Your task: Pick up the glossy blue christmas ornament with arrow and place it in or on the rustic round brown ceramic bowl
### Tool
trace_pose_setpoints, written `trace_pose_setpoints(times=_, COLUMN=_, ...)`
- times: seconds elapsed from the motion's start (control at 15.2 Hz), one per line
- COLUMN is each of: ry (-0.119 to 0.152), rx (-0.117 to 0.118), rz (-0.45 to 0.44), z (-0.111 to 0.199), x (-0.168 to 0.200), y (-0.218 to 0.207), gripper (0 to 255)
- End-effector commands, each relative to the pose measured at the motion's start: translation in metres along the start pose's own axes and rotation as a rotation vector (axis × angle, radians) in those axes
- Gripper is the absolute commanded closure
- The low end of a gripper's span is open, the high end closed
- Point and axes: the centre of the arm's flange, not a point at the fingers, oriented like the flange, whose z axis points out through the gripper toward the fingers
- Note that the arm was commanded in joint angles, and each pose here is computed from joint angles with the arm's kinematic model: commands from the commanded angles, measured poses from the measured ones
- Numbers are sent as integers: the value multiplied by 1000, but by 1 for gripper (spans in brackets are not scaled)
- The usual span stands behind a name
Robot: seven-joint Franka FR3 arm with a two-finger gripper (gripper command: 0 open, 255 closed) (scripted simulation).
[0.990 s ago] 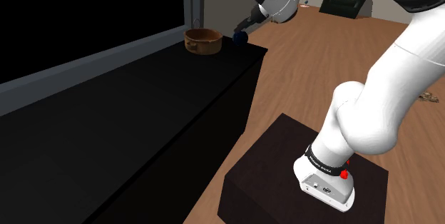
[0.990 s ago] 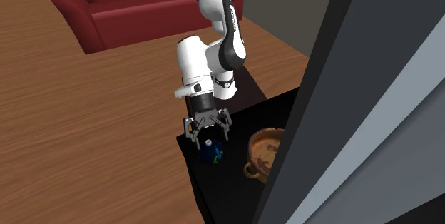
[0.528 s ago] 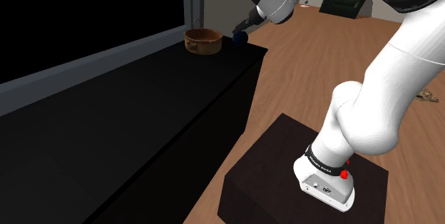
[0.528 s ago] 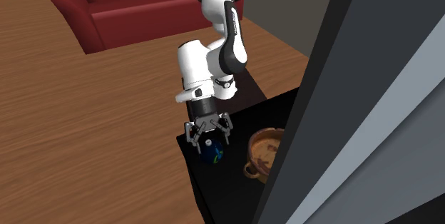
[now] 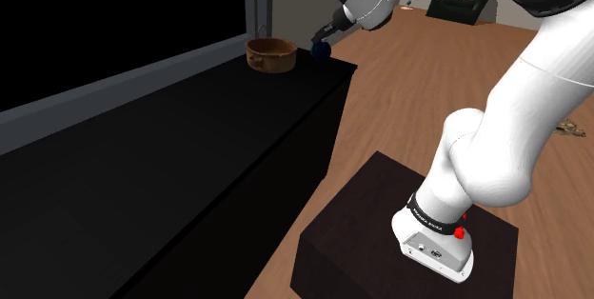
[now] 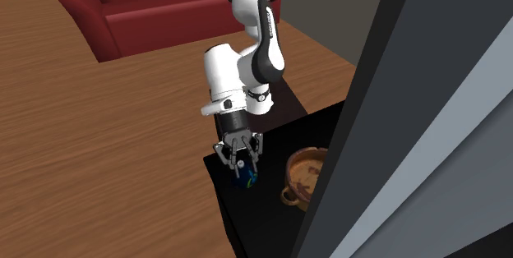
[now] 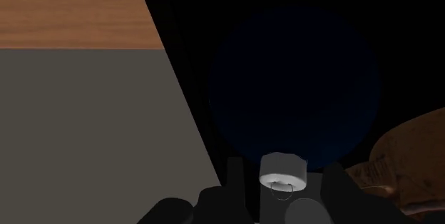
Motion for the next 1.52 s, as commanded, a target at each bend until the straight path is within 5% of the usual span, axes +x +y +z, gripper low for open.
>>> trace_pose_setpoints(times=0.0, ry=-17, rx=6, rz=2, z=4, x=-6, y=-2, gripper=255)
trace_pose_setpoints(times=0.73, ry=-15, rx=7, rz=3, z=-17, x=17, y=0, gripper=255)
trace_pose_setpoints(times=0.79, ry=-15, rx=7, rz=3, z=-17, x=17, y=0, gripper=0)
trace_pose_setpoints(times=0.99, ry=72, rx=143, rz=5, z=-35, x=-30, y=30, gripper=0)
trace_pose_setpoints(times=1.45, ry=73, rx=143, rz=5, z=-4, x=-27, y=25, gripper=0)
